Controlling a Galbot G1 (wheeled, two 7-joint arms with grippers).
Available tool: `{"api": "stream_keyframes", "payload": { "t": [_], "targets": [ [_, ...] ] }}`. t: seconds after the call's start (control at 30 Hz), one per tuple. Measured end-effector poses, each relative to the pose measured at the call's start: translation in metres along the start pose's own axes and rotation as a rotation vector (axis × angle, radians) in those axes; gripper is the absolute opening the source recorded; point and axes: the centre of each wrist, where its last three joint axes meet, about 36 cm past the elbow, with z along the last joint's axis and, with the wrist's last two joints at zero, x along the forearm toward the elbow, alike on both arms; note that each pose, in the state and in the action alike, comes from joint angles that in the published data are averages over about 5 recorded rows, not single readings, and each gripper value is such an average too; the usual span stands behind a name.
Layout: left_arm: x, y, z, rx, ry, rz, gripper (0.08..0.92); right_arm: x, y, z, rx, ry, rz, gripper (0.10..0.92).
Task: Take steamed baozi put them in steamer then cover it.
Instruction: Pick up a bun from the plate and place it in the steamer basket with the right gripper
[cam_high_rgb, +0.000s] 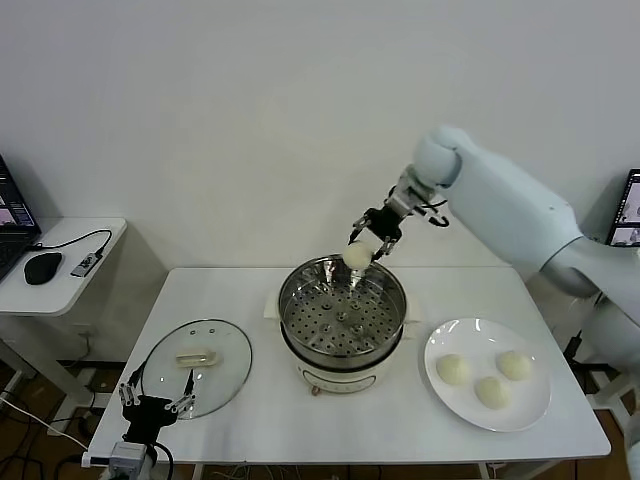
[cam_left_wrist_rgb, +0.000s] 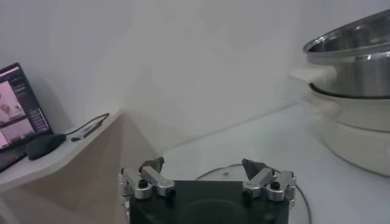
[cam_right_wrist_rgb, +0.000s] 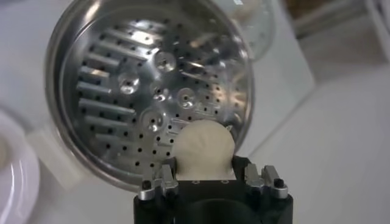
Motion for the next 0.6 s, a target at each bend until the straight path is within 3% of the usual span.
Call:
{"api": "stream_keyframes", "payload": {
  "t": [0.6],
  "targets": [
    [0.008, -0.001, -0.004, 0.019, 0.006, 0.005, 0.823, -0.067, -0.024, -0.02, 0.207, 0.071, -0.075, 0.56]
  ]
}}
